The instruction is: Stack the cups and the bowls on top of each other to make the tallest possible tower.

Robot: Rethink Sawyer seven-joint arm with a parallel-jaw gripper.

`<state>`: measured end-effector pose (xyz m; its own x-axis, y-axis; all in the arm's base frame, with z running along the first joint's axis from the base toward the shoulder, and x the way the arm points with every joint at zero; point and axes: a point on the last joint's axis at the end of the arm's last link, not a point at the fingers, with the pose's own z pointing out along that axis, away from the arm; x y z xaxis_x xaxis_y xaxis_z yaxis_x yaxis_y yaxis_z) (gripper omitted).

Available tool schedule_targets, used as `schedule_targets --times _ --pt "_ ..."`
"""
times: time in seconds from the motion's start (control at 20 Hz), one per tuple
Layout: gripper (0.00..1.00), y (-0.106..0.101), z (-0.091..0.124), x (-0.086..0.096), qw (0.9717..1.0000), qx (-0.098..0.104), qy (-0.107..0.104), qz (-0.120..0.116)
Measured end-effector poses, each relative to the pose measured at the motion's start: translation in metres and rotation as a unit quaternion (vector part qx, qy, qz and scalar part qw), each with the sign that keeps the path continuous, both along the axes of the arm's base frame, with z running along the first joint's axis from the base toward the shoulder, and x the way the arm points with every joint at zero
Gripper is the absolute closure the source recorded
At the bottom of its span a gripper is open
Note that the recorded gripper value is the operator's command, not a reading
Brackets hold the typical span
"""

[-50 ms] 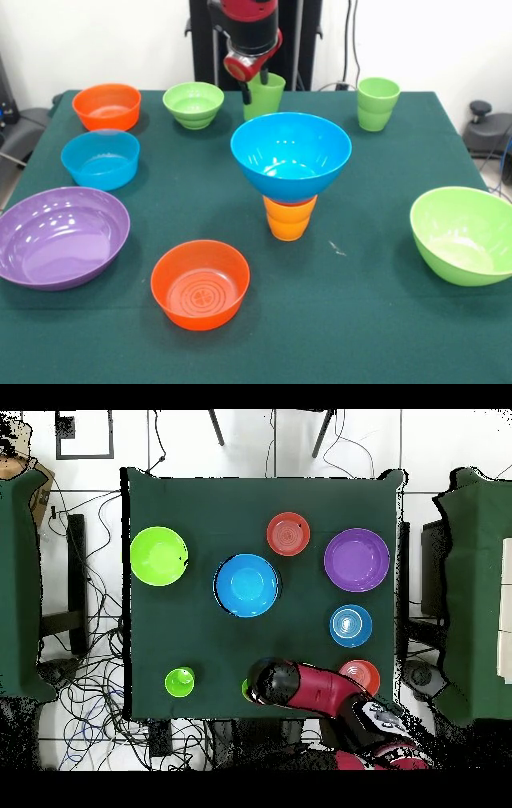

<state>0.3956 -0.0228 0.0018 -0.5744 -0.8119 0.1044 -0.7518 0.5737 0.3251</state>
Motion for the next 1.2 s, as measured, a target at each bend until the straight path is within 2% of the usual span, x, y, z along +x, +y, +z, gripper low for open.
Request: schedule_targets --times 0.6,1.2 --pt "0.0 -0.0038 -0.004 -0.0011 0.9996 -0.019 -0.015 -0.013" --pt "0.0 -0.0053 -0.0034 -0.0004 0.9995 -0.022 -0.018 -0.014"
